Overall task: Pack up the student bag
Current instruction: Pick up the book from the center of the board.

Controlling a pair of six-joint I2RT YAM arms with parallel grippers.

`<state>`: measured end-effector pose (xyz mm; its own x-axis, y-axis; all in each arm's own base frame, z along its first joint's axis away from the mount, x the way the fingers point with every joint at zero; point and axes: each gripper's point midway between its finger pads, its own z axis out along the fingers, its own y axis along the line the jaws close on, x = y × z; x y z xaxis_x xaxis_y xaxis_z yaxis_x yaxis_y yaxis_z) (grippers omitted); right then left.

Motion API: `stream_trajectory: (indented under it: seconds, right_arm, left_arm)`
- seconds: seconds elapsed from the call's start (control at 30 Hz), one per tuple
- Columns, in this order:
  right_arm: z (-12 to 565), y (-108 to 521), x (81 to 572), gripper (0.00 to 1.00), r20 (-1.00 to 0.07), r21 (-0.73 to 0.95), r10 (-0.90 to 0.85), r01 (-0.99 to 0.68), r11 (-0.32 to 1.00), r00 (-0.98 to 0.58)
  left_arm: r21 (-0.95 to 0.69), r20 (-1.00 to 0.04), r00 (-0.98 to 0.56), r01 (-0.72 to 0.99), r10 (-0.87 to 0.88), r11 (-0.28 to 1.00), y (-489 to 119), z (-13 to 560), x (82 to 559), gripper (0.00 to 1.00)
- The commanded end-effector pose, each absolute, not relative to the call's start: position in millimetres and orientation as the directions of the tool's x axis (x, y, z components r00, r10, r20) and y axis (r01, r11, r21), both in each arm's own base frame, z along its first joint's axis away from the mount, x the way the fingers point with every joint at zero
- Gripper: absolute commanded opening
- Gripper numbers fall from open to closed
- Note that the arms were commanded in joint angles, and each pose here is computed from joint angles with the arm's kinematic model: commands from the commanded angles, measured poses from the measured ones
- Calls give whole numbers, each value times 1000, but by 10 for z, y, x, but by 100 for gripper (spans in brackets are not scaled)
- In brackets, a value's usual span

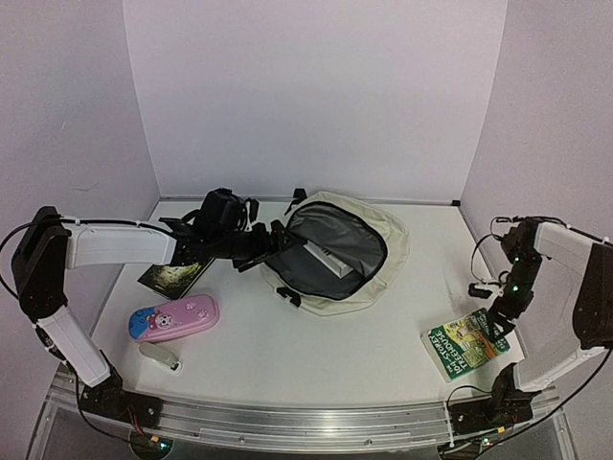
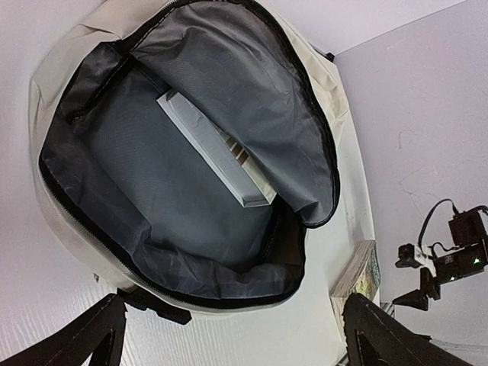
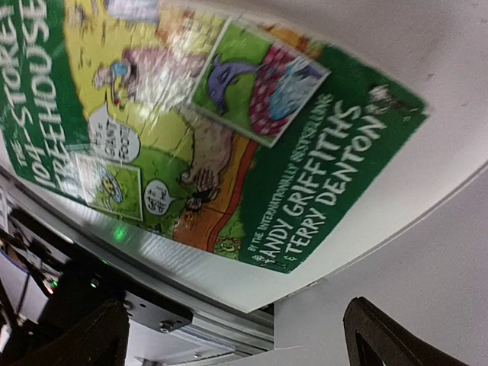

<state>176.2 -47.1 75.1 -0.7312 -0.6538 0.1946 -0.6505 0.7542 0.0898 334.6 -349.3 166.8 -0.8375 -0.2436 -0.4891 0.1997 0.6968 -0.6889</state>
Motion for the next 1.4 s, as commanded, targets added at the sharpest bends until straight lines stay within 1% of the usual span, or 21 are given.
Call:
stream_trajectory:
  seconds: [0.0, 0.07, 0.17, 0.27, 0.47, 0.6, 0.73, 0.87, 1.07, 1.2, 1.37]
  right_arm:
    - [550, -771, 1607, 98, 333, 84, -750, -774, 627, -571]
    - [441, -841, 1615, 98, 357, 67, -759, -796, 602, -544]
    - [293, -844, 1664, 98, 352, 71, -765, -800, 596, -539]
    - [148, -790, 1688, 98, 345, 111, -765, -786, 609, -544]
    - [109, -396, 1911, 98, 242, 125, -750, -746, 654, -616]
    - [179, 19, 2047, 98, 180, 117, -766, -760, 639, -617]
    - [244, 419, 2190, 97, 126, 155, -746, -730, 666, -654]
    - [267, 820, 2202, 95, 95, 219, -736, -707, 673, -670]
    - [372, 1250, 2068, 94, 72, 336, -737, -679, 653, -672]
    - [390, 1384, 1977, 93, 80, 352, -763, -698, 623, -641]
    - [454, 1483, 2004, 93, 64, 382, -757, -685, 620, -650]
  left_arm:
    - [-699, -532, -802, 234, -272, 676, -3492, 1900, 3383, 100]
    - [-699, -535, -799, 237, -274, 675, -3483, 1922, 3382, 100]
    - [-702, -540, -794, 243, -278, 669, -3490, 1959, 3384, 100]
    - [-706, -543, -791, 248, -283, 664, -3481, 1995, 3377, 100]
    - [-724, -532, -794, 248, -293, 643, -3455, 2001, 3313, 100]
    - [-735, -511, -805, 228, -301, 638, -3408, 1936, 3249, 100]
    - [-746, -489, -822, 221, -292, 629, -3386, 1854, 3164, 100]
    - [-749, -474, -844, 236, -252, 619, -3416, 1779, 3057, 100]
    - [-767, -435, -881, 255, -184, 589, -3501, 1631, 2821, 100]
    - [-774, -421, -903, 310, -84, 553, -3676, 1546, 2531, 100]
    - [-775, -383, -918, 379, 101, 505, -4035, 1352, 1969, 98]
